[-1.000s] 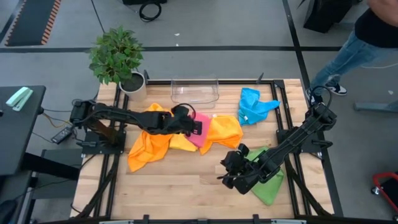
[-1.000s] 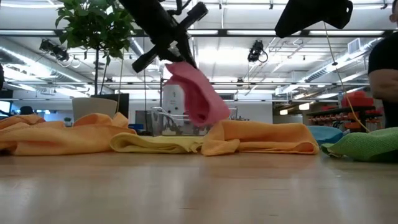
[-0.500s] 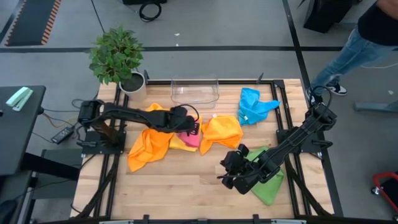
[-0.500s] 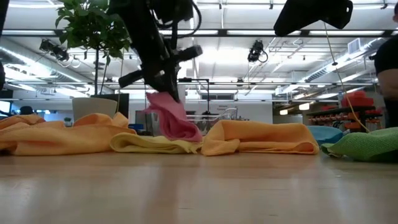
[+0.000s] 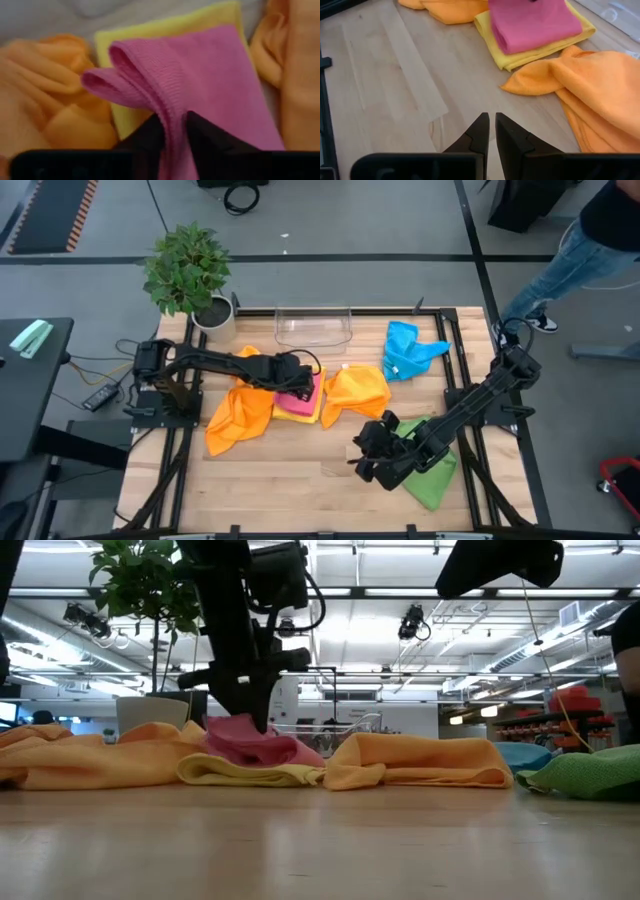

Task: Fold microfiber towels
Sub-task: Stack the folded pink microfiber cloth on top of the folded yellow microfiber cloth

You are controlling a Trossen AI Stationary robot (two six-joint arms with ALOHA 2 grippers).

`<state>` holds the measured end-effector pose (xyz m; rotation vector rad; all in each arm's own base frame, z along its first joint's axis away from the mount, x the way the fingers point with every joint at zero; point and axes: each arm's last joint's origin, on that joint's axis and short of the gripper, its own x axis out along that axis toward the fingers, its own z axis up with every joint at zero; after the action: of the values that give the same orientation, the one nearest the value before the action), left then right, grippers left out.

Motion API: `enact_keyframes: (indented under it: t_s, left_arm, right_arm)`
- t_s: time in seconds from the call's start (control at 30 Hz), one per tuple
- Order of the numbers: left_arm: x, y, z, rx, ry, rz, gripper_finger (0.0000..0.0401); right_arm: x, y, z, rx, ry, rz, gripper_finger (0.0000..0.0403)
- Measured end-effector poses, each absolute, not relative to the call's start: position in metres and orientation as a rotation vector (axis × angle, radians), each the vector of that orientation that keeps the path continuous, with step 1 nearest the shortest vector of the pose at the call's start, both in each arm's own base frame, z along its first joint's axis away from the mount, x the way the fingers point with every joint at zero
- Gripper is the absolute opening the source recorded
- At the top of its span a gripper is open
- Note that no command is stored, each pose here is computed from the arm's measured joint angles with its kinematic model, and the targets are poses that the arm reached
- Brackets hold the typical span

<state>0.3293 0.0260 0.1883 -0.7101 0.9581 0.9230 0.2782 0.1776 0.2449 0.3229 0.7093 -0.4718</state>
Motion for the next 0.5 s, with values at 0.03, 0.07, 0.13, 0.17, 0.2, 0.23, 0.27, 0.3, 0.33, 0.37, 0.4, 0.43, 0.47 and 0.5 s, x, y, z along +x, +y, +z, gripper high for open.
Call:
enact_keyframes:
  t_s: [0.03,0.07,0.13,0.17,0.2,0.23,0.27,0.3,0.33,0.37,0.4,0.43,0.47,0.5]
  left_arm:
    - [0.329,0.027,0.187,-0.711,0.979,0.908,0.014]
    - [0.328,0.028,0.187,-0.704,0.994,0.896,0.0163]
    - [0.328,0.03,0.19,-0.671,1.006,0.863,0.0209]
    - [0.326,0.031,0.193,-0.65,1.015,0.849,0.023]
    - [0.324,0.032,0.199,-0.628,1.012,0.828,0.025]
    - [0.322,0.033,0.205,-0.61,1.0,0.805,0.0269]
    - [0.319,0.035,0.212,-0.593,0.99,0.789,0.0286]
    - [0.315,0.036,0.219,-0.575,0.983,0.774,0.0301]
    - [0.312,0.039,0.225,-0.558,0.977,0.762,0.0314]
    - [0.308,0.041,0.231,-0.544,0.969,0.755,0.0324]
    - [0.302,0.043,0.238,-0.53,0.967,0.759,0.0332]
    - [0.295,0.044,0.245,-0.517,0.962,0.776,0.0337]
    - [0.288,0.045,0.252,-0.503,0.954,0.799,0.034]
    - [0.282,0.046,0.258,-0.484,0.948,0.824,0.0341]
  right_arm:
    - [0.279,0.176,0.245,0.324,0.709,-0.478,0.0039]
    - [0.281,0.173,0.245,0.323,0.709,-0.485,0.0039]
    - [0.284,0.168,0.245,0.328,0.709,-0.501,0.0039]
    - [0.286,0.165,0.245,0.335,0.712,-0.508,0.0039]
    - [0.288,0.162,0.245,0.342,0.716,-0.514,0.0039]
    - [0.289,0.159,0.244,0.349,0.72,-0.52,0.0039]
    - [0.291,0.155,0.244,0.354,0.724,-0.526,0.0039]
    - [0.293,0.152,0.244,0.362,0.727,-0.532,0.0039]
    - [0.295,0.148,0.244,0.367,0.732,-0.537,0.0039]
    - [0.298,0.144,0.244,0.372,0.739,-0.54,0.0039]
    - [0.301,0.139,0.244,0.379,0.744,-0.541,0.0039]
    - [0.305,0.133,0.245,0.384,0.749,-0.534,0.0039]
    - [0.311,0.126,0.245,0.387,0.753,-0.52,0.0039]
    - [0.319,0.117,0.244,0.39,0.757,-0.494,0.0039]
